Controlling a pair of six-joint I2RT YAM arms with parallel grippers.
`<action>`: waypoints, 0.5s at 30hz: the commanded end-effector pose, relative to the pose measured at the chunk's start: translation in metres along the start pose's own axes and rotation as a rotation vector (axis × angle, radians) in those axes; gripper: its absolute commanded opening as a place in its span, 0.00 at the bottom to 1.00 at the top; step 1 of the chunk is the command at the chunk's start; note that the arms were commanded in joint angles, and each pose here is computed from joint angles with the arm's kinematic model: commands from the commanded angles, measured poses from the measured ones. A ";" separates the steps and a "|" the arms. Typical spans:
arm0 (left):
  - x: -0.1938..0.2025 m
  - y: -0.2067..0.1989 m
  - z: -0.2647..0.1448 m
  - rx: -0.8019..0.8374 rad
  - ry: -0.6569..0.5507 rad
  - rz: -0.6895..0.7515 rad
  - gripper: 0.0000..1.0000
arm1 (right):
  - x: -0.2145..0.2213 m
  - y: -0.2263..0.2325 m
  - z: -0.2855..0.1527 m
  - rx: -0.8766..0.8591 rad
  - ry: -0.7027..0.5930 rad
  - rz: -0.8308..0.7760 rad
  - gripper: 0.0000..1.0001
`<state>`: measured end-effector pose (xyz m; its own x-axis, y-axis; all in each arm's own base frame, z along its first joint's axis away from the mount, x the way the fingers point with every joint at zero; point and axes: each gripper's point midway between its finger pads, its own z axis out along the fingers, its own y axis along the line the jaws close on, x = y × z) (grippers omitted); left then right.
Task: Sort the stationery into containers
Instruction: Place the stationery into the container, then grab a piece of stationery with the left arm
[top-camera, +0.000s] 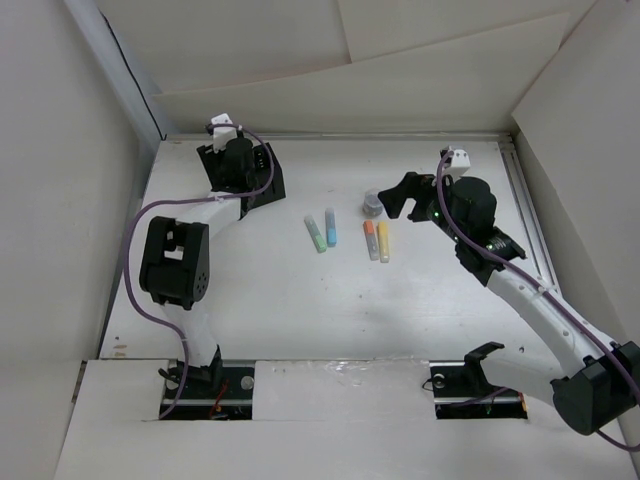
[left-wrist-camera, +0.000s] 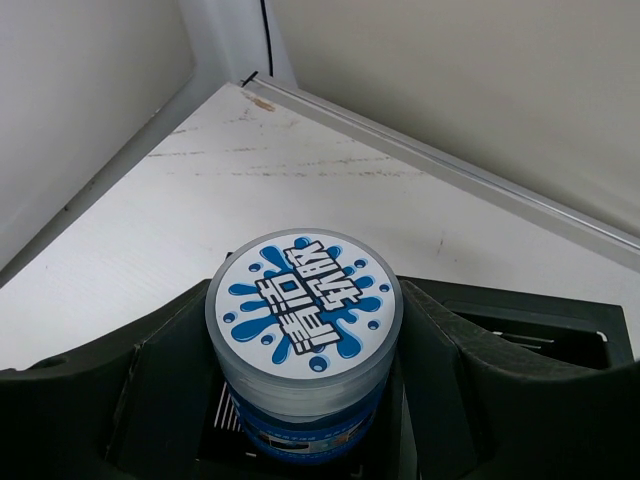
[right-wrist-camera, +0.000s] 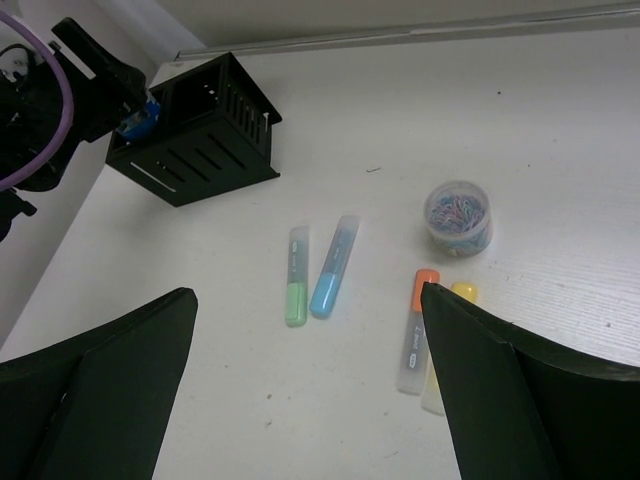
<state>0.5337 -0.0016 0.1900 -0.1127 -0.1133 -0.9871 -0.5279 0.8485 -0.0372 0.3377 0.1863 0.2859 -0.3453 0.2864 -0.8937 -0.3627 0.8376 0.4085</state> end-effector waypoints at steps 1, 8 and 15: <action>-0.036 -0.001 0.001 -0.004 -0.104 -0.076 0.22 | -0.020 0.013 -0.003 -0.041 -0.085 -0.016 1.00; -0.032 0.007 0.000 -0.042 -0.101 -0.071 0.54 | -0.018 0.012 -0.003 -0.041 -0.085 -0.016 1.00; -0.046 0.008 -0.021 -0.039 -0.123 -0.081 0.85 | -0.018 0.012 -0.002 -0.041 -0.085 -0.016 1.00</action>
<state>0.5288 0.0037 0.1938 -0.0813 -0.0992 -0.9917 -0.5608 0.8272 -0.0368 0.3374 0.1889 0.2833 -0.3397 0.2877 -0.8955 -0.3715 0.8336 0.4087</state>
